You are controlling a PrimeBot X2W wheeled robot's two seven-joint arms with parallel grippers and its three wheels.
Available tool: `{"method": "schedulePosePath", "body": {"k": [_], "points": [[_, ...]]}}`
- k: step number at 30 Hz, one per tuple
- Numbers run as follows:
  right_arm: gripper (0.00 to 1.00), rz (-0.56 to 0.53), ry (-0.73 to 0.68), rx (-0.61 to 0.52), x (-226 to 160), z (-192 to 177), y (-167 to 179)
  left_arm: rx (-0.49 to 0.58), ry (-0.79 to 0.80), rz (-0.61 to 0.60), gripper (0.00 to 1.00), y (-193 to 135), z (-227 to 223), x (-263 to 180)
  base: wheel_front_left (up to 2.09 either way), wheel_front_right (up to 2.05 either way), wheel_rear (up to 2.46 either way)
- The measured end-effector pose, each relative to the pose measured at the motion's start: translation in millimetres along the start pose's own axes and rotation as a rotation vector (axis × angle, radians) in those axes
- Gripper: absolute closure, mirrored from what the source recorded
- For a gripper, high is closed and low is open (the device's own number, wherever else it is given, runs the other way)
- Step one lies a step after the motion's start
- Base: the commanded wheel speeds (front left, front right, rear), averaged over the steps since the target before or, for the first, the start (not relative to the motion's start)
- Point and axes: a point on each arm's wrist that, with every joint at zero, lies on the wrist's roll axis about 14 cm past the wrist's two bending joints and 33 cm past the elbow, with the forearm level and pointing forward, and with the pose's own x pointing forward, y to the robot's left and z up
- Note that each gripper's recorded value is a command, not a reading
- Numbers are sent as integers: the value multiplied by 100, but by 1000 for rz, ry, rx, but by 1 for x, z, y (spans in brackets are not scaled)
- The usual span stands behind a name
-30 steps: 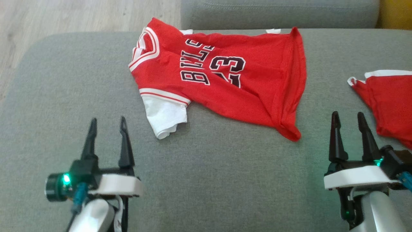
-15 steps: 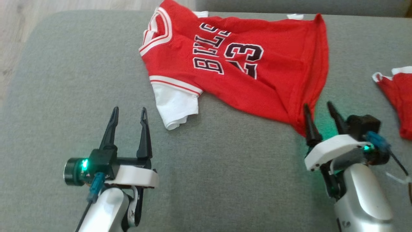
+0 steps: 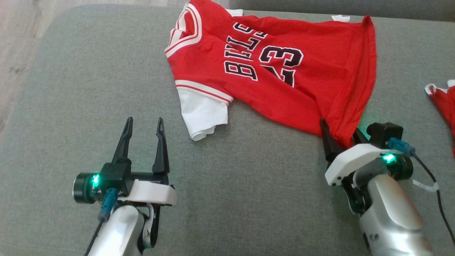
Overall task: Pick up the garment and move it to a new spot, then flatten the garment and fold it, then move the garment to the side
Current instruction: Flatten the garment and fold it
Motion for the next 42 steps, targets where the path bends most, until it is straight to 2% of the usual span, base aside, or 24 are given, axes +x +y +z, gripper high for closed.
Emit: {"method": "schedulePosePath", "body": {"k": [7, 8, 9, 14, 20, 25, 33, 39, 41, 42], "points": [[0, -13, -36, -14, 12, 20, -7, -7, 17, -26, 0, -8, -7, 4, 0, 0, 0], [24, -13, -39, -16, 14, 23, -7, -8, 20, -27, 0, -8, -8, 5, 0, 0, 0], [100, -14, -41, -17, 16, 25, -7, -8, 22, -29, 0, -9, -9, 5, 0, 0, 0], [100, -25, -38, -2, 22, 30, -11, 0, 34, -26, 0, -9, -14, 5, 0, 0, 0], [100, -97, -67, -35, 30, 52, -39, 0, 43, -6, 0, -2, -16, 3, 0, 0, 0], [100, -177, -115, -67, 29, 81, -75, -5, 38, 5, 0, 0, -15, 2, 0, 0, 0], [100, -373, -103, -122, 5, 94, -151, -15, 36, 2, 0, -1, -14, 2, 0, 0, 0], [100, -430, -65, -171, -4, 88, -167, -7, 37, -18, 0, -6, -16, 4, 0, 0, 0], [0, -438, -66, -182, -6, 88, -167, -7, 37, -23, 0, -8, -16, 6, 0, 0, 0], [0, -442, -66, -190, -7, 87, -167, -8, 37, -25, 0, -9, -16, 6, 0, 0, 0]]}}
